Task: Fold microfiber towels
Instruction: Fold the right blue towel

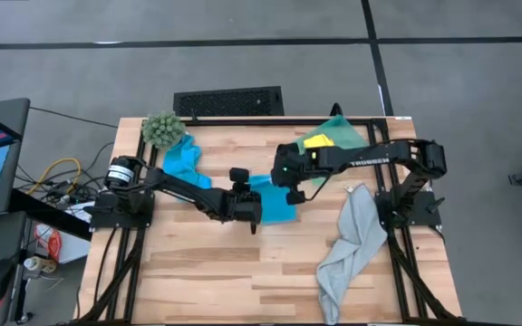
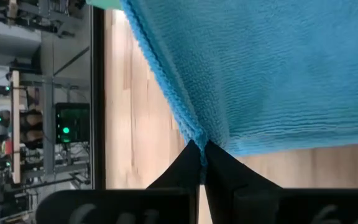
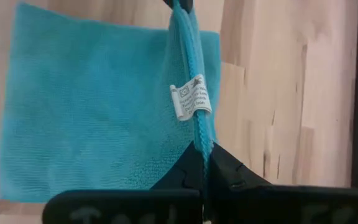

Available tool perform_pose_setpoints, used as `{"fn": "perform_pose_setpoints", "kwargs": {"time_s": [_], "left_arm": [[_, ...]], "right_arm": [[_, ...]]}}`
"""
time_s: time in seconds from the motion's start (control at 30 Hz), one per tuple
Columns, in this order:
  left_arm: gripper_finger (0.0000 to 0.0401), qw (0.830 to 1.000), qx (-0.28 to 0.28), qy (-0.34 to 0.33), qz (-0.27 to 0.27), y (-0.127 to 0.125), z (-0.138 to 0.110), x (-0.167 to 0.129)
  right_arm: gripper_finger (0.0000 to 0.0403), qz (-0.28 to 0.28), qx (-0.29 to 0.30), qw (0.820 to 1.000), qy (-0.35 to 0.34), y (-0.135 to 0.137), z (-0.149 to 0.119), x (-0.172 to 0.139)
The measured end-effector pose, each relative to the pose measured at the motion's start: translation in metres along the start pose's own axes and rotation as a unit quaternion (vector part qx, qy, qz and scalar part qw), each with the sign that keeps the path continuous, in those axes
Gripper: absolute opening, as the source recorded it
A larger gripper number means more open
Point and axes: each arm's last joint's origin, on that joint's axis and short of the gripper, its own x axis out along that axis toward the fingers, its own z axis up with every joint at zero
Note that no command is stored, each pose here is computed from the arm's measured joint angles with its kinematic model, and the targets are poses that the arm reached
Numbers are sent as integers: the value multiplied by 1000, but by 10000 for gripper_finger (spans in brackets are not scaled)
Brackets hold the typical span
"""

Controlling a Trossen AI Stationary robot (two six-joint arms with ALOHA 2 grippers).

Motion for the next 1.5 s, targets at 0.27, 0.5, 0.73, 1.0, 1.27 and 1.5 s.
{"fn": "perform_pose_setpoints", "kwargs": {"time_s": [0.27,0.5,0.73,1.0,1.27,1.5], "left_arm": [[0,1000,-6,16,-4,10,-3,10],[0,999,-11,29,-17,17,-2,-5],[0,998,-43,-2,-44,33,3,-22],[0,995,-59,2,-80,37,0,-12],[0,994,-72,19,-77,39,-10,1],[24,994,-72,33,-78,41,-14,6]], "right_arm": [[19,22,3,999,-30,-19,-5,4],[23,33,9,999,-10,-22,-10,19],[22,31,2,999,-10,-22,-10,20],[32,26,9,1000,-14,-26,-11,20],[36,19,27,999,-22,-35,-13,21],[67,5,41,999,-17,-42,-17,21]]}}
